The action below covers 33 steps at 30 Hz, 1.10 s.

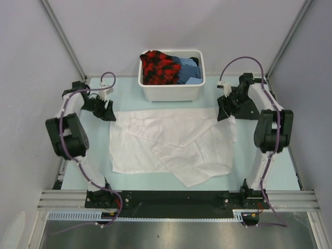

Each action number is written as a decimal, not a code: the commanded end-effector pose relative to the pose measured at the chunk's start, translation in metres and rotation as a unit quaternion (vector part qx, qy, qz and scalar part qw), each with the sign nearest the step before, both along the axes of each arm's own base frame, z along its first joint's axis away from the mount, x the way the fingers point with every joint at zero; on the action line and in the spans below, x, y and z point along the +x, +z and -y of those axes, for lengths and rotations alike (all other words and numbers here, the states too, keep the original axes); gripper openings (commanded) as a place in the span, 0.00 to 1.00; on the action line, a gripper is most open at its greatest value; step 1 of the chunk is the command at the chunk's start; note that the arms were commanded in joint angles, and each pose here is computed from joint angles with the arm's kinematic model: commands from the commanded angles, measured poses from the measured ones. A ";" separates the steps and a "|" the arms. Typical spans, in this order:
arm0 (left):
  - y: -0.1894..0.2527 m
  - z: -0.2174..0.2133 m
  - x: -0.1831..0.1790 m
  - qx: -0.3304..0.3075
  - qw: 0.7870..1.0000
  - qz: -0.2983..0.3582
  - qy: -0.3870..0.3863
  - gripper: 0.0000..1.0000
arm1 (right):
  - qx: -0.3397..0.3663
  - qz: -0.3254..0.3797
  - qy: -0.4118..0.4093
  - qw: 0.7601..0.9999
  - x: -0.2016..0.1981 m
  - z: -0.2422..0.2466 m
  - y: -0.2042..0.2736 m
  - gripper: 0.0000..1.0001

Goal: Fold and stack the long sleeve shirts
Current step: Fold the shirt

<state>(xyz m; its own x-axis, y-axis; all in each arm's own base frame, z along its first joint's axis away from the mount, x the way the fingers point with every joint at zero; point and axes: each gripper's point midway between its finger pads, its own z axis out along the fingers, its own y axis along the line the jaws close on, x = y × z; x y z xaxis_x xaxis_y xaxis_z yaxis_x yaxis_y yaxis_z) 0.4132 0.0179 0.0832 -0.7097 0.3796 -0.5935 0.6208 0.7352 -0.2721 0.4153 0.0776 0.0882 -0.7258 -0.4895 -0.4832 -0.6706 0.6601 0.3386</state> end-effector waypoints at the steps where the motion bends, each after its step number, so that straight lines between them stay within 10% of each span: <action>1: 0.052 0.048 -0.065 -0.045 0.993 0.080 -0.079 0.71 | 0.062 0.020 0.034 0.997 -0.083 -0.041 0.055 0.68; 12: -0.004 0.202 -0.142 -0.088 0.992 0.019 -0.091 0.71 | 0.066 -0.033 0.044 0.996 -0.145 -0.075 0.015 0.67; 25: -0.059 0.232 -0.136 -0.082 0.992 -0.100 0.007 0.59 | 0.073 -0.036 0.023 0.996 -0.149 -0.052 0.016 0.68; 33: -0.045 0.235 -0.164 -0.073 0.987 -0.121 -0.071 0.15 | 0.073 -0.019 0.016 0.997 -0.141 -0.044 0.026 0.69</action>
<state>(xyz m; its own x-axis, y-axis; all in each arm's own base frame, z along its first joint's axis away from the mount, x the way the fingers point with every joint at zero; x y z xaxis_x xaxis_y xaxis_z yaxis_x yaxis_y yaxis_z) 0.2661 -0.2126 0.0220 -0.8196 0.3308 -0.4678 0.5566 0.6530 -0.5136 0.2662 0.1199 0.0927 -0.7779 -0.4383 -0.4503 -0.6259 0.6040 0.4934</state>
